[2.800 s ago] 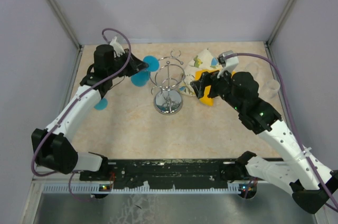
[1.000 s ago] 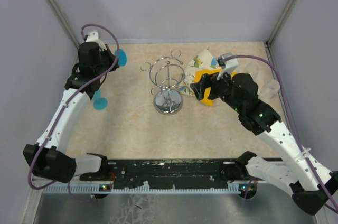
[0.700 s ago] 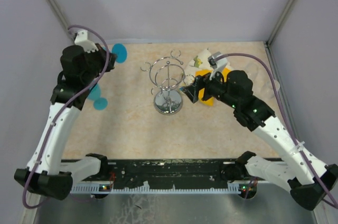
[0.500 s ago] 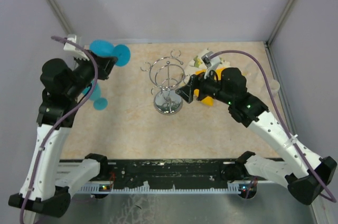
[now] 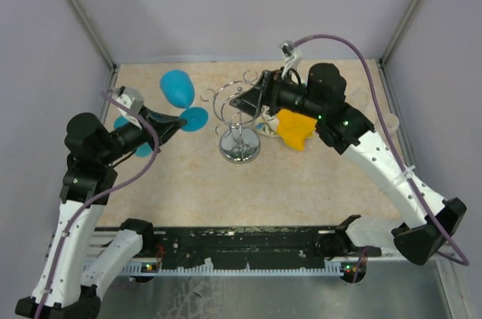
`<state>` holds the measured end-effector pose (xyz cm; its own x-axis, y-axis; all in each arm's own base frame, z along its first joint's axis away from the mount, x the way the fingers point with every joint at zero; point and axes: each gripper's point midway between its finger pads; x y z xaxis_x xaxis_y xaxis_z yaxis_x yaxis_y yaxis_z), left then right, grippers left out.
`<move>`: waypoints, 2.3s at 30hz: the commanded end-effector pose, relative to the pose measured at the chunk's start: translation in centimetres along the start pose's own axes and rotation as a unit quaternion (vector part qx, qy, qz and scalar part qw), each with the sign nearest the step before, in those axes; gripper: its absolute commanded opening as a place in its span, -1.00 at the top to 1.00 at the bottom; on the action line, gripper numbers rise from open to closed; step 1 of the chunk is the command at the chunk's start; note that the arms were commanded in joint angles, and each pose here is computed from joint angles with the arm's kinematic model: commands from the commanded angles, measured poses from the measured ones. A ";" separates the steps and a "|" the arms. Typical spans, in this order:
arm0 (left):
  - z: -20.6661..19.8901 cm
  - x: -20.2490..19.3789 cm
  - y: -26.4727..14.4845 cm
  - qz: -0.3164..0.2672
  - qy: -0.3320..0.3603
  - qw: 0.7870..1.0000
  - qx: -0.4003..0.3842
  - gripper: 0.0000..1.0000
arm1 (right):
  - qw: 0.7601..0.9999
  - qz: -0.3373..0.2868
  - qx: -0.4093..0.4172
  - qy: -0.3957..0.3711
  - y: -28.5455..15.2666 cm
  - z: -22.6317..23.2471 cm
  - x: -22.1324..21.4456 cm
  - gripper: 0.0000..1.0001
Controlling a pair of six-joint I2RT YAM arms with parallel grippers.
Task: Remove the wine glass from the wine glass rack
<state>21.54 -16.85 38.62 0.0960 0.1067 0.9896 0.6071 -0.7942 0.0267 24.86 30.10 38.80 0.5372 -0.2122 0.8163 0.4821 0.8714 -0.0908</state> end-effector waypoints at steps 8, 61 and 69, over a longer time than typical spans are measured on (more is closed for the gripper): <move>-3.5 1.6 -1.3 -0.035 0.097 0.991 -0.085 1.00 | 0.989 0.034 0.119 0.079 4.9 4.6 4.4 -0.69; -4.8 1.8 -0.8 -0.037 0.091 0.986 -0.134 1.00 | 0.907 0.144 0.321 0.232 12.3 9.9 3.3 -0.99; -4.7 1.7 -0.6 -0.033 0.088 0.986 -0.139 1.00 | 0.902 0.152 0.332 0.230 12.3 10.2 2.9 -0.95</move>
<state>17.68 -18.76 41.26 -0.1185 0.0831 0.9895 0.3864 -0.9141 0.1230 27.92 44.62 43.04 0.9181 0.0129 0.3961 -0.0806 0.9847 0.1546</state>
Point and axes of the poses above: each gripper's point midway between its finger pads, its own y axis out along the fingers, its own z axis along the line the jaws close on, x = y × z, and after that the axes turned 1 degree about -y, right-handed
